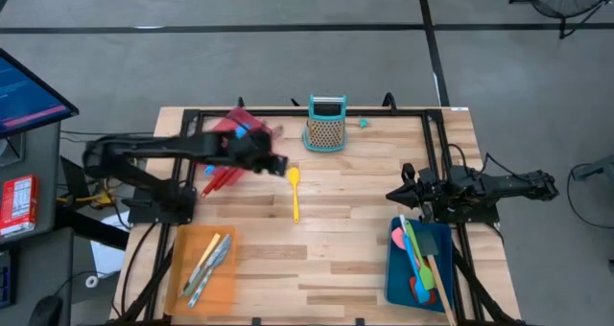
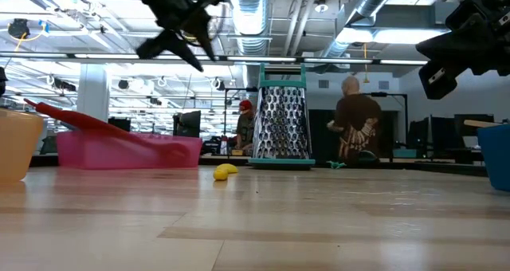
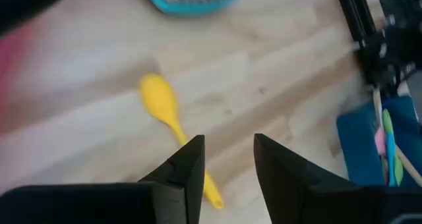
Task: Pick & Place Kitchen Items
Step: Put the yellow serving spoon into the red bin
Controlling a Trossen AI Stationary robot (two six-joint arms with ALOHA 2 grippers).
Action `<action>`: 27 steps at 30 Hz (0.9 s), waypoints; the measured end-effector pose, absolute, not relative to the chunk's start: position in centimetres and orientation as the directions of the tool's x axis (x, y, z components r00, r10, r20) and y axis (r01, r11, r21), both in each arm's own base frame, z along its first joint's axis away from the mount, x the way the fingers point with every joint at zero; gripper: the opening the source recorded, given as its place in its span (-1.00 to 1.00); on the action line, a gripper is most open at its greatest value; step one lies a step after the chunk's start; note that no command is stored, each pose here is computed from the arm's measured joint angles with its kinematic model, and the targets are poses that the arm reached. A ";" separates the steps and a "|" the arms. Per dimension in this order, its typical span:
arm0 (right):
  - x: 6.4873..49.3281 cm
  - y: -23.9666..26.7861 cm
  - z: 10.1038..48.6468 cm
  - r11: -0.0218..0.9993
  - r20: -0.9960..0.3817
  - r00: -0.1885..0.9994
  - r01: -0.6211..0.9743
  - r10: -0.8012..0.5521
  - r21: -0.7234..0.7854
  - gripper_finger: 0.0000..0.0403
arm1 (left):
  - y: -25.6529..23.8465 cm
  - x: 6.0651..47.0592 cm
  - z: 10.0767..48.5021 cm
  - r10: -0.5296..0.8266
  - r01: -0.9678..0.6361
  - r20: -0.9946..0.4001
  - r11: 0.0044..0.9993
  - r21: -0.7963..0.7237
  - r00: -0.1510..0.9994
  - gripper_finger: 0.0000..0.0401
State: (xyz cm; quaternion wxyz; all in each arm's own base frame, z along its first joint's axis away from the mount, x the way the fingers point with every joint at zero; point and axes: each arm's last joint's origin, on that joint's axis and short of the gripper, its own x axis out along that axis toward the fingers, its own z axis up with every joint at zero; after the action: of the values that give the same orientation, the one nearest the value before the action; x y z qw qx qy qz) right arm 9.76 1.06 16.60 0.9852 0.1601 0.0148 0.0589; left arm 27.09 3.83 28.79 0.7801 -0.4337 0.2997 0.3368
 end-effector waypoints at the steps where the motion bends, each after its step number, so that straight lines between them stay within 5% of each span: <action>1: 9.8 1.1 16.6 0.942 -0.011 0.993 -0.111 0.121 0.317 -0.95 | 3.3 28.0 28.2 0.252 -0.780 -0.760 0.399 -0.482 0.599 -0.44; 9: 9.8 1.1 16.6 0.942 -0.011 0.993 -0.111 0.121 0.317 -0.95 | 0.4 32.3 22.9 0.190 -0.810 -0.812 0.354 -0.468 0.552 -0.45; 27: 9.8 1.1 16.6 0.942 -0.010 0.993 -0.112 0.121 0.317 -0.95 | 0.0 34.5 16.4 0.203 -0.899 -0.895 0.283 -0.334 0.396 -0.45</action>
State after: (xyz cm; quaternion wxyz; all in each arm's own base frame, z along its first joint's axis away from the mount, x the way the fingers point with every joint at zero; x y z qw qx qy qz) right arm 9.75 1.06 16.60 0.9852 0.1601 0.0147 0.0590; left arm 34.47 0.05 16.44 0.7026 -0.4523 0.3849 0.3921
